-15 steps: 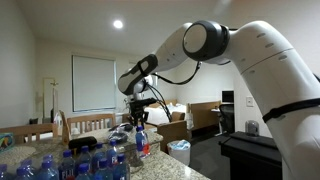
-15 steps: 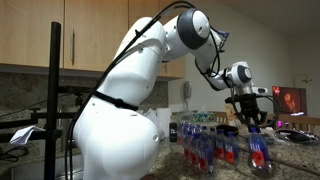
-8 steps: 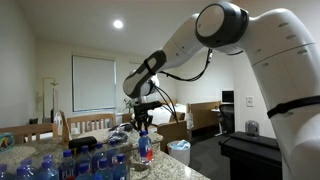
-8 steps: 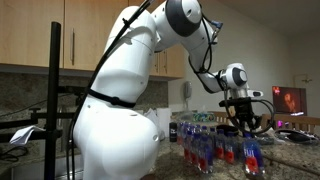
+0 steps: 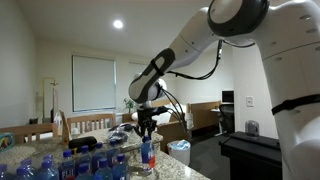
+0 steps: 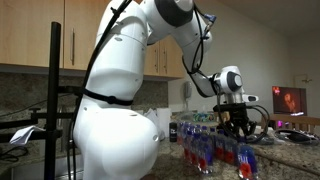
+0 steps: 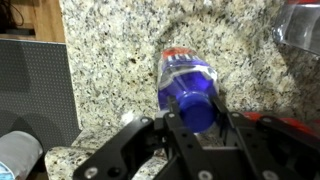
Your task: Move the bottle backward to the second row
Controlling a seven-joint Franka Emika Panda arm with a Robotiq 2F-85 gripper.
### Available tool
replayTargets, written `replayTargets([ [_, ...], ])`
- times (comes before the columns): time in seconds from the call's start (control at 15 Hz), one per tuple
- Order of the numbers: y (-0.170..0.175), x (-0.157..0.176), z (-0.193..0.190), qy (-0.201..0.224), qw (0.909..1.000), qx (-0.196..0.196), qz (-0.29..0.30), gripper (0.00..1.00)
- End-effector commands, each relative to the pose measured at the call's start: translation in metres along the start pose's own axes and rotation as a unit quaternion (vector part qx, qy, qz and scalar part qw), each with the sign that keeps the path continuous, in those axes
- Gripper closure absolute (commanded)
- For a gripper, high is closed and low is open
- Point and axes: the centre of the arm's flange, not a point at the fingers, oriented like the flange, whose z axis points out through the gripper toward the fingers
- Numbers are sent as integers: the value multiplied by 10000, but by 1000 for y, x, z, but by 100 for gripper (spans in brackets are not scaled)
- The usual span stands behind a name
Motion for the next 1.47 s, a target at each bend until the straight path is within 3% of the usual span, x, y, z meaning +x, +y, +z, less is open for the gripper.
replayTargets([
  [0.0,1,-21,-33,176,9997,-28,-156,90],
  [0.2,-6,-25,-50,272,9993,-50,-249,90],
  [0.27,-7,-9,-26,161,9998,13,-109,65],
  [0.47,-11,-12,-38,208,9997,24,-149,65],
  [0.53,-11,-13,-39,207,9997,24,-150,90],
  [0.87,-90,-23,-1,184,9989,308,287,90],
  [1.07,-125,-31,10,96,9947,573,852,90],
  [1.4,-111,-29,11,-20,9747,576,2158,90],
])
